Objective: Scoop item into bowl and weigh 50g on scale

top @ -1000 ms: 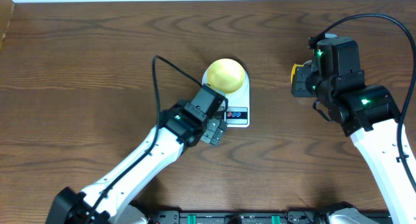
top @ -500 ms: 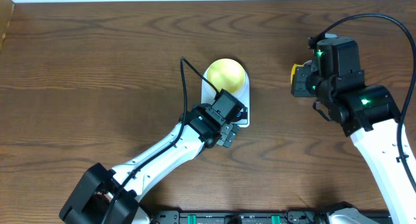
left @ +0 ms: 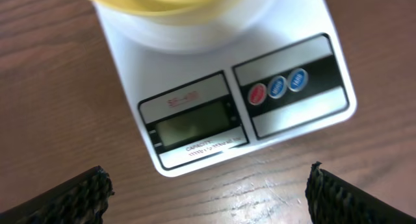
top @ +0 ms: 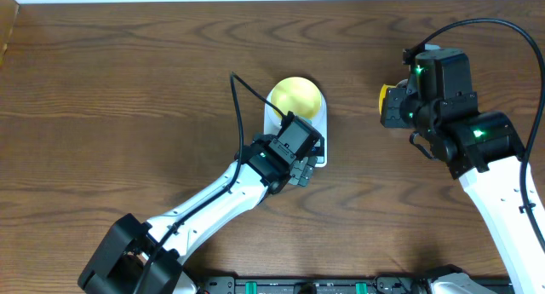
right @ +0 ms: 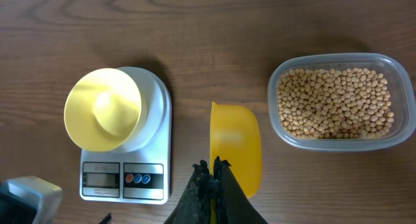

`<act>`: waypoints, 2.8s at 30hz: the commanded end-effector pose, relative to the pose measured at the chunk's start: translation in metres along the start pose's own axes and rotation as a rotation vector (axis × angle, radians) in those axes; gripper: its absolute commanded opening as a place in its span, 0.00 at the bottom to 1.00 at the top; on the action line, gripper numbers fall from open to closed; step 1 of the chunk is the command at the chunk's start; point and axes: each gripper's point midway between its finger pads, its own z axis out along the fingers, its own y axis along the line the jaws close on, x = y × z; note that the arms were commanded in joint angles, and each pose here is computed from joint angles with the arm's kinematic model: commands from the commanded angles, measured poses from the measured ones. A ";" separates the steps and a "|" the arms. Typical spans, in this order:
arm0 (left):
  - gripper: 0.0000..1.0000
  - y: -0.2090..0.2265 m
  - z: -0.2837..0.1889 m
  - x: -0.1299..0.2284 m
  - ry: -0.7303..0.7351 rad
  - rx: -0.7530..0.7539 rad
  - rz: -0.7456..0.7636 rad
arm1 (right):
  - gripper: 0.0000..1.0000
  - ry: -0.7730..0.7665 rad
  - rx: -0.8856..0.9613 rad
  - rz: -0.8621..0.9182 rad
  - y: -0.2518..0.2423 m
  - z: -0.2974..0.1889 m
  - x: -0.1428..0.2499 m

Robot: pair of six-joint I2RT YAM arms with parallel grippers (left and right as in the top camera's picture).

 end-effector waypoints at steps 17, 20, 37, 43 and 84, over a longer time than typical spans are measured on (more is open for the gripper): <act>0.98 0.022 0.031 0.005 0.002 -0.174 -0.097 | 0.01 -0.022 -0.020 -0.004 0.004 -0.005 -0.008; 0.98 0.022 0.033 0.005 0.005 -0.175 -0.092 | 0.01 -0.022 -0.019 -0.009 0.003 -0.005 -0.008; 0.98 0.014 0.036 -0.008 -0.048 -0.145 -0.110 | 0.01 -0.015 -0.017 -0.016 0.003 -0.005 -0.006; 0.98 0.012 0.047 -0.004 -0.034 -0.150 -0.103 | 0.01 -0.012 -0.016 -0.017 0.003 -0.005 -0.006; 0.98 0.013 0.059 -0.005 -0.042 -0.176 -0.087 | 0.01 -0.003 -0.017 -0.027 0.003 -0.005 -0.003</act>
